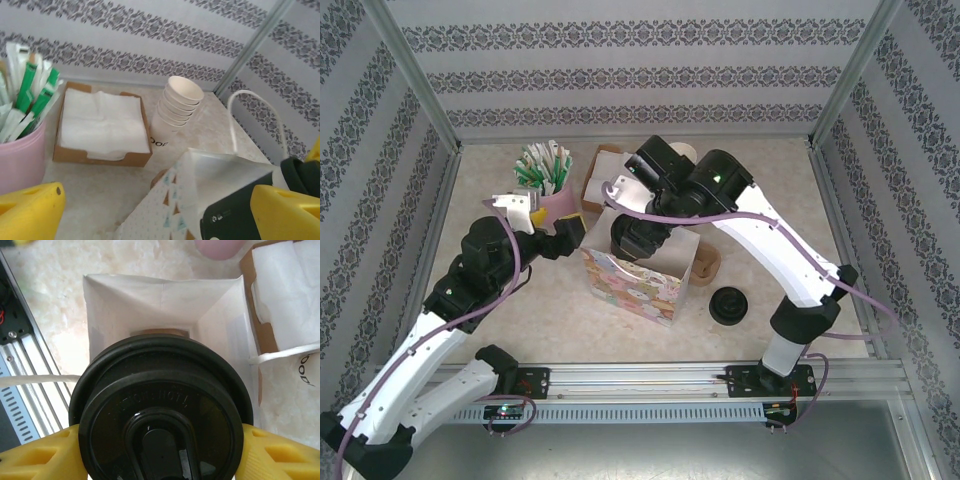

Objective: Pack the takeout coffee

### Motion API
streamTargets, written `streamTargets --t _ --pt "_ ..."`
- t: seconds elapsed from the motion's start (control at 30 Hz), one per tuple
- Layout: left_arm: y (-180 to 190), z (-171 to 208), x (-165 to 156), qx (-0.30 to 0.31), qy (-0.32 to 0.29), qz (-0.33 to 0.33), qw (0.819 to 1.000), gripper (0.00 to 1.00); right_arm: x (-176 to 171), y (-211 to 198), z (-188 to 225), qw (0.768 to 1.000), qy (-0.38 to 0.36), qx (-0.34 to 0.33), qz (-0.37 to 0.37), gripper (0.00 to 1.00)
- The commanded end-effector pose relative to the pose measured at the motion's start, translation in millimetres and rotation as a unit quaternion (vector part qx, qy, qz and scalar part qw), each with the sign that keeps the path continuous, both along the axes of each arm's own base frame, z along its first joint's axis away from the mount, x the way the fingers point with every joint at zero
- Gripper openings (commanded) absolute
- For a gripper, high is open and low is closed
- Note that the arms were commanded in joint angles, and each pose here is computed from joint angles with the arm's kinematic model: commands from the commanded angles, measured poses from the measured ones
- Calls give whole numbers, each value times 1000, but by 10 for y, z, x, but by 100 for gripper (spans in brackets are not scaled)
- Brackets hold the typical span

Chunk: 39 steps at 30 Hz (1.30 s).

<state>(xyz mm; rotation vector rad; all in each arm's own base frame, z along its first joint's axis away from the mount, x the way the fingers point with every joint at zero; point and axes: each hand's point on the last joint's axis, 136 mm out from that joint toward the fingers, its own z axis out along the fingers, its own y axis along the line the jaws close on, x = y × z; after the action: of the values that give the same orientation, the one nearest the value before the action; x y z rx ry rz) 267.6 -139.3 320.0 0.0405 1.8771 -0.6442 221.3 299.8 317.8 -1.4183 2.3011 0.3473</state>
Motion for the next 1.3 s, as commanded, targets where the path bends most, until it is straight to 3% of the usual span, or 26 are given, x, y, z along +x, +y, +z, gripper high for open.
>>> streamTargets --t 0.0,0.13,0.47,0.83,1.27 --pt "58 -169 56 -60 50 11 997 92 23 -26 -41 1000 9 -11 11 60" --pt "51 -296 128 -119 82 -7 989 88 69 38 -149 999 23 -16 16 60" --pt "18 -490 159 -125 98 -15 987 83 134 90 -386 998 44 -45 17 59" --pt "-233 -412 84 -139 86 -100 981 83 175 114 -562 997 45 -55 18 58" --pt "-370 -338 12 -143 89 -150 974 82 205 135 -660 998 42 -42 11 58"
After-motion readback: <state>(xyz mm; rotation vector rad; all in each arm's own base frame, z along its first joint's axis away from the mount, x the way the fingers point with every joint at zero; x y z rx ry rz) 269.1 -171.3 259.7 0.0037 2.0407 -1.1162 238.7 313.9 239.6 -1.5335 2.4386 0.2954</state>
